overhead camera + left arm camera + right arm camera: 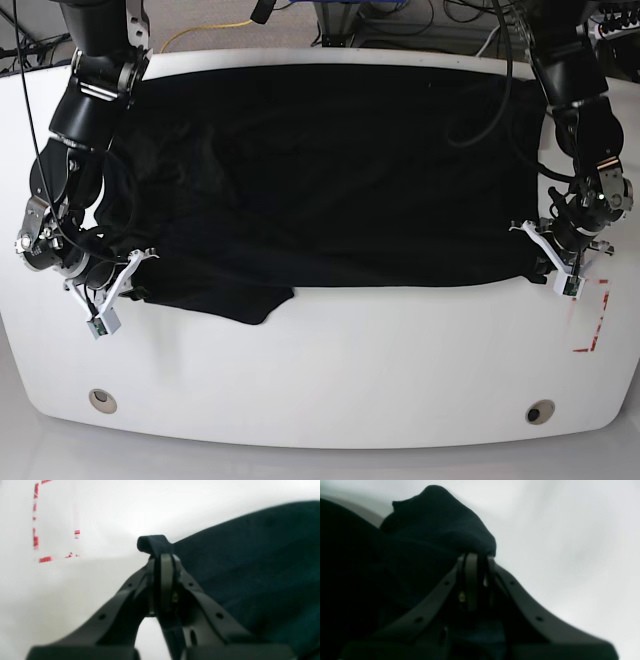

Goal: Fold the T-shirt properly
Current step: 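Lift both held sides and fold them over toward the robot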

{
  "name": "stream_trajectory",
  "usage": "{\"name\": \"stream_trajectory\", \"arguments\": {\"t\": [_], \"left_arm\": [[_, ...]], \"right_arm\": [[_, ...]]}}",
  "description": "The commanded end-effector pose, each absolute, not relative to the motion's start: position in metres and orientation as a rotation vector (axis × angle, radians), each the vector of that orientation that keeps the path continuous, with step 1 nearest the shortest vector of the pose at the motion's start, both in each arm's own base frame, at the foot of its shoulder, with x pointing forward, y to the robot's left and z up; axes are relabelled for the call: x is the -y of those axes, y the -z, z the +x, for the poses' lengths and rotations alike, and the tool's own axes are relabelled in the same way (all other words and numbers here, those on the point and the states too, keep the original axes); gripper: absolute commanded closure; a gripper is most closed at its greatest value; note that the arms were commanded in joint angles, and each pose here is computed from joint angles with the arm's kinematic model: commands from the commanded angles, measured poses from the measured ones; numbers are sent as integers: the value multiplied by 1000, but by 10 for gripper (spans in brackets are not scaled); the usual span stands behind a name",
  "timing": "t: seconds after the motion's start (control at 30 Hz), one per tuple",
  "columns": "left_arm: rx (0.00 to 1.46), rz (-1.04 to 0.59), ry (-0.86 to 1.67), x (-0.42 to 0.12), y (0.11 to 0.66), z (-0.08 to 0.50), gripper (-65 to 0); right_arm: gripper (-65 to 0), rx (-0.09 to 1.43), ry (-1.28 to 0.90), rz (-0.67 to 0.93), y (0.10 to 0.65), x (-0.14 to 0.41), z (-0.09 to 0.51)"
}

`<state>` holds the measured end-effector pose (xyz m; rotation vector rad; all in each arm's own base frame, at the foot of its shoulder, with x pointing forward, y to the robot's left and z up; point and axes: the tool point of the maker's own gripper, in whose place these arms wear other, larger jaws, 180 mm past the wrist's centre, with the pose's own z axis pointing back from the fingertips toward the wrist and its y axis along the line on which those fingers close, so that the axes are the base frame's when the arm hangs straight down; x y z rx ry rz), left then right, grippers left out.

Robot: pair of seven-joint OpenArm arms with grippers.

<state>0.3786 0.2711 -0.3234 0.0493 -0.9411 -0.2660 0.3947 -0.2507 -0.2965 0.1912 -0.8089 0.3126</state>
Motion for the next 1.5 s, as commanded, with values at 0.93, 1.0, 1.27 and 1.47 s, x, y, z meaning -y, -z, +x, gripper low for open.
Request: {"name": "stream_trajectory", "arguments": {"t": [0.93,1.0,1.27,1.47], "left_arm": [[869,164,285,-299,320,270,0],[847,160,285,-300,326,263,0],[762,144,294,-298,347,235,0],[724,124,325,-294,357,223,0]], "right_arm": [[-41,801,-223,108,299,290,279],[-41,784,-210,91,300,296,272],[-43,693,-194,60,315,301,235],[-46,655,-158,118,335,285,217]]}}
